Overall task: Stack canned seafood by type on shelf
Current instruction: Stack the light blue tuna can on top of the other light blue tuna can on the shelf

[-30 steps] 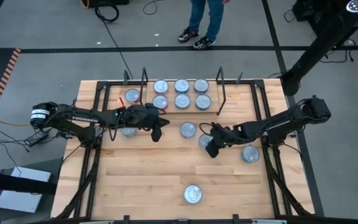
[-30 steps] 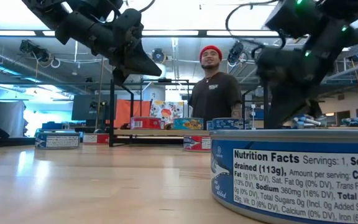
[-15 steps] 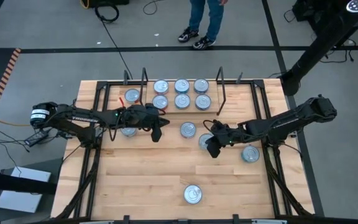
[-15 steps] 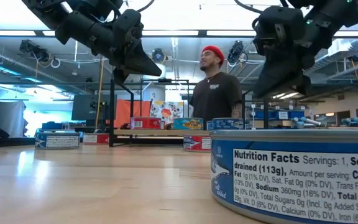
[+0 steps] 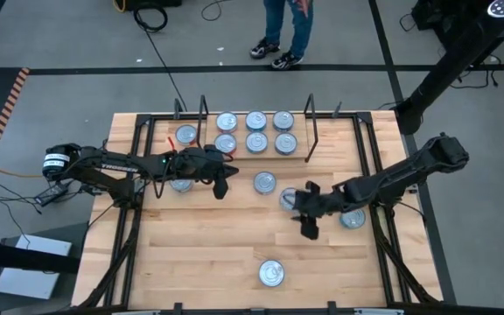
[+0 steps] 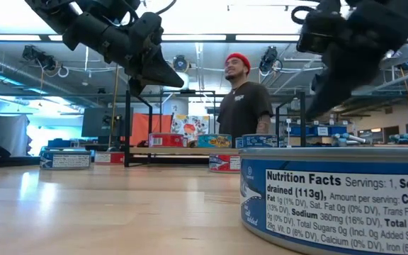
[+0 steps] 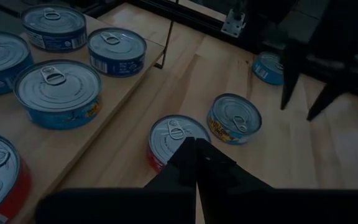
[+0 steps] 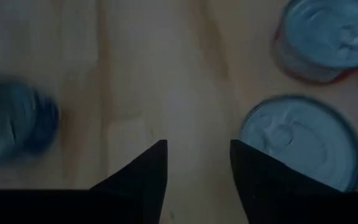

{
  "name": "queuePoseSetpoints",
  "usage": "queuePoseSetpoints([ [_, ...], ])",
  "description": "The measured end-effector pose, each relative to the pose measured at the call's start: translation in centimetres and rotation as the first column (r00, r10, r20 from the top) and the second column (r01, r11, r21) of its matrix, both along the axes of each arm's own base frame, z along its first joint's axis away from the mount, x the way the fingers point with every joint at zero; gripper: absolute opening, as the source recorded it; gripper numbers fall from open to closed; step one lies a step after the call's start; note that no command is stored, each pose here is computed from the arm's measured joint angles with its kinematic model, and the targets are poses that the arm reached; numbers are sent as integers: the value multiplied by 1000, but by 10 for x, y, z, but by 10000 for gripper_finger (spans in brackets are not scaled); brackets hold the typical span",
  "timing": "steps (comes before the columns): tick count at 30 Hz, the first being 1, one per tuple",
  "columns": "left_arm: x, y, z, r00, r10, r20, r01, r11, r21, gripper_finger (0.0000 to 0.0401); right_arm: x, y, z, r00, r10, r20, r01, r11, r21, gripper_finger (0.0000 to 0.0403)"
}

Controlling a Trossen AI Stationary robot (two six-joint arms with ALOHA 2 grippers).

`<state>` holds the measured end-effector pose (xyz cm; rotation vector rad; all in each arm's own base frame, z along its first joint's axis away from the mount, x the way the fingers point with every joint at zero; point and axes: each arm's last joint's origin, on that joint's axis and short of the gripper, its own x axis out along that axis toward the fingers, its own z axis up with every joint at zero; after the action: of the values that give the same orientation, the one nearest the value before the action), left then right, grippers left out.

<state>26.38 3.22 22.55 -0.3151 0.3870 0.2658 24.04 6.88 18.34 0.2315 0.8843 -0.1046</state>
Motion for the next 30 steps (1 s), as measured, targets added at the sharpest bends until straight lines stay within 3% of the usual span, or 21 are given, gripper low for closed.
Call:
queuePoseSetpoints([
  [5, 0, 0, 0, 1000, 4, -1, -4, 1000, 2, 5, 0, 8, -22, 992, 56, -114, -70, 990, -122, 176],
  [10, 0, 0, 0, 1000, 4, -2, -4, 1000, 1, 5, 4, 8, -37, 984, 34, -174, -69, 977, -200, 160],
  [19, 0, 0, -1, 1000, 5, -8, -5, 1000, 0, 5, 20, 10, -21, 993, 26, -111, -61, 942, -330, 153],
  [30, 0, 0, -1, 1000, 5, -8, -5, 1000, 0, 5, 24, 4, -45, 970, 31, -242, -123, 919, -375, 134],
])
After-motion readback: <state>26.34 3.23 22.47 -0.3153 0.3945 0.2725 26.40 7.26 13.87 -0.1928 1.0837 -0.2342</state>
